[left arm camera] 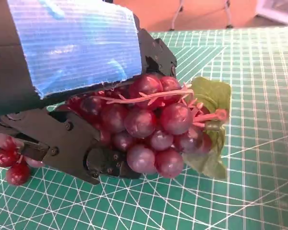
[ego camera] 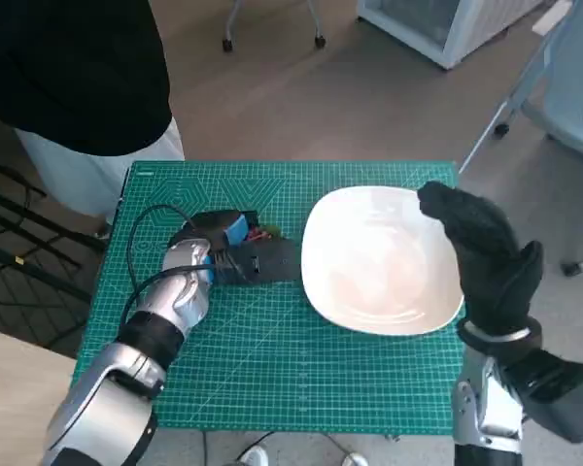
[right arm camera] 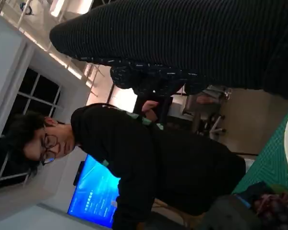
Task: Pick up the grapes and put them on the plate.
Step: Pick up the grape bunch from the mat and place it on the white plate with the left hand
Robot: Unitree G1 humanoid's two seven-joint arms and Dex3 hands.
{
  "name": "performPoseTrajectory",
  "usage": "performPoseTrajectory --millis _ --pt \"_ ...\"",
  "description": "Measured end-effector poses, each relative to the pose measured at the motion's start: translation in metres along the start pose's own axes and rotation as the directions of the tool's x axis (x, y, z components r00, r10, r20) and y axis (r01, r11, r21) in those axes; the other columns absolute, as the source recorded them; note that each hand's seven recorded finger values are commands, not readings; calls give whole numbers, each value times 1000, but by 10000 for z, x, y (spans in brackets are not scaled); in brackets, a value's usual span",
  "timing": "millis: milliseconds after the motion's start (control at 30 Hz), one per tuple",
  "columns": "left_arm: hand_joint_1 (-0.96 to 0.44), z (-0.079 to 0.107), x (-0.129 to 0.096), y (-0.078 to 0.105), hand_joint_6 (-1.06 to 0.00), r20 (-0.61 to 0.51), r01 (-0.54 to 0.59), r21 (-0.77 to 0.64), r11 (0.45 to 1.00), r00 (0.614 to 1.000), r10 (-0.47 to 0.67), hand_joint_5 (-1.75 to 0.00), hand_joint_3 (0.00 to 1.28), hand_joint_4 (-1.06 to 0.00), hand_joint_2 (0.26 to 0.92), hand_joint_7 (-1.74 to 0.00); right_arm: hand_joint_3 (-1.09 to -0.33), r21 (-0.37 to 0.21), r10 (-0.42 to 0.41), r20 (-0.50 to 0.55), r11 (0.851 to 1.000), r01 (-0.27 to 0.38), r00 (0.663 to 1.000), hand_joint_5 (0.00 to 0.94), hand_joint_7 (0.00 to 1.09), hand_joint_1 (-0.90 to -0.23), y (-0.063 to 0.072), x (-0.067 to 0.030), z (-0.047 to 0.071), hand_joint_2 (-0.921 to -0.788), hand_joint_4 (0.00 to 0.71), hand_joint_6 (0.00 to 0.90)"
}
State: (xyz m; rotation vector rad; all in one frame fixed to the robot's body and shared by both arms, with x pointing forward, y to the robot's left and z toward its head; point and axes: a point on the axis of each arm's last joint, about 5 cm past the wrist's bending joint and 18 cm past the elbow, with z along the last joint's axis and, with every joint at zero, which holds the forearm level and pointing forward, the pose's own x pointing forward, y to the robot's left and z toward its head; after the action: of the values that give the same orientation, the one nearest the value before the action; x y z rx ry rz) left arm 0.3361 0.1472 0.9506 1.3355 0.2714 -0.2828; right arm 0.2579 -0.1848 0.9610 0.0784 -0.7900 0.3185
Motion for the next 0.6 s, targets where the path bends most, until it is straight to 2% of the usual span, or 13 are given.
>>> performPoseTrajectory --millis 433,600 --pt "3 -29 -354 186 -411 115 -159 -70 985 979 167 -1453 289 -402 921 -1416 -718 1 5 8 1000 -5 1000 4 395 -655 9 25 3 -921 294 1" --pt "3 -33 -542 290 -452 167 -241 -91 966 953 254 -1405 250 -452 921 -1365 -717 2 5 7 1000 -5 1000 4 396 -656 14 26 -4 -921 295 1"
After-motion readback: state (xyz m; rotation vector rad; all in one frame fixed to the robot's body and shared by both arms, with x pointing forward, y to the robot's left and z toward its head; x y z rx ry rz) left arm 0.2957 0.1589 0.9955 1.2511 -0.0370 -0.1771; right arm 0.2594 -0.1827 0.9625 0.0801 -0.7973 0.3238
